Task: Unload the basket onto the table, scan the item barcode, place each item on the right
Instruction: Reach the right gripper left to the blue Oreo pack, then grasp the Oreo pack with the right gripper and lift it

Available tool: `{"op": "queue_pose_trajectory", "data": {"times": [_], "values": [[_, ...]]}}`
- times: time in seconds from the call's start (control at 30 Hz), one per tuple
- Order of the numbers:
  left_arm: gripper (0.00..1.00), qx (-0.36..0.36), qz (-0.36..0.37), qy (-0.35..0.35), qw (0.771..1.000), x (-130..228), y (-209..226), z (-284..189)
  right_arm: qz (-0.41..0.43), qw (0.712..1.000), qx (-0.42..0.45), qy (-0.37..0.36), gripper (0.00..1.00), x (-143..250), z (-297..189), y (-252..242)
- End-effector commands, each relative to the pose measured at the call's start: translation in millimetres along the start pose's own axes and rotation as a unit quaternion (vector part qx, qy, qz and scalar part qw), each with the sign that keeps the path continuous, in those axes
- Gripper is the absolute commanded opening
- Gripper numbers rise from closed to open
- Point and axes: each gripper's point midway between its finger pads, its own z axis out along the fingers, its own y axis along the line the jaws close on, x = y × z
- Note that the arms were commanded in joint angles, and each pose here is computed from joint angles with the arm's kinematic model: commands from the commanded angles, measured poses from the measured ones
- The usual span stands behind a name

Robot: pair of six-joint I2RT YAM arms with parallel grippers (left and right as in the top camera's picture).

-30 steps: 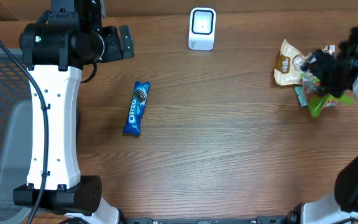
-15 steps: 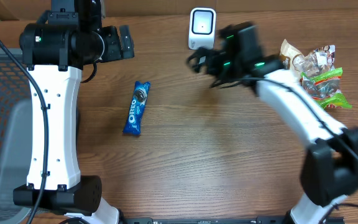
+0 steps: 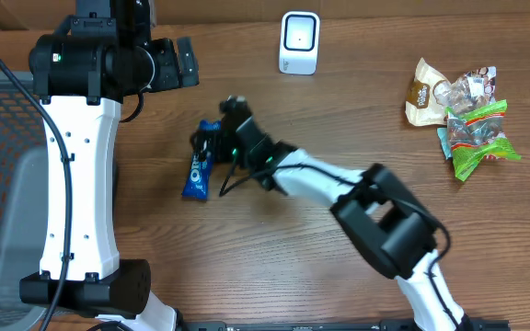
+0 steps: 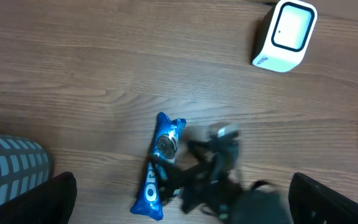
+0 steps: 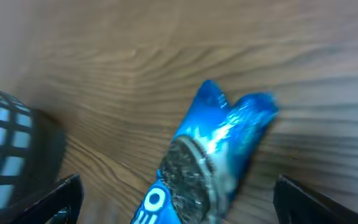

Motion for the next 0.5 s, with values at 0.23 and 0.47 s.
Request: {"op": "queue_pose_trajectory", "data": {"times": [0.23, 0.47], "values": [[1.0, 0.004, -0.007, -0.002, 1.0, -1.0, -3.6, -0.5, -0.042, 0.994, 0.097, -0.016, 0.27, 23.8, 11.6, -30.8], [1.0, 0.004, -0.007, -0.002, 1.0, -1.0, -3.6, -0.5, -0.041, 0.991, 0.123, 0.009, 0.04, 23.3, -3.7, -38.5]]}}
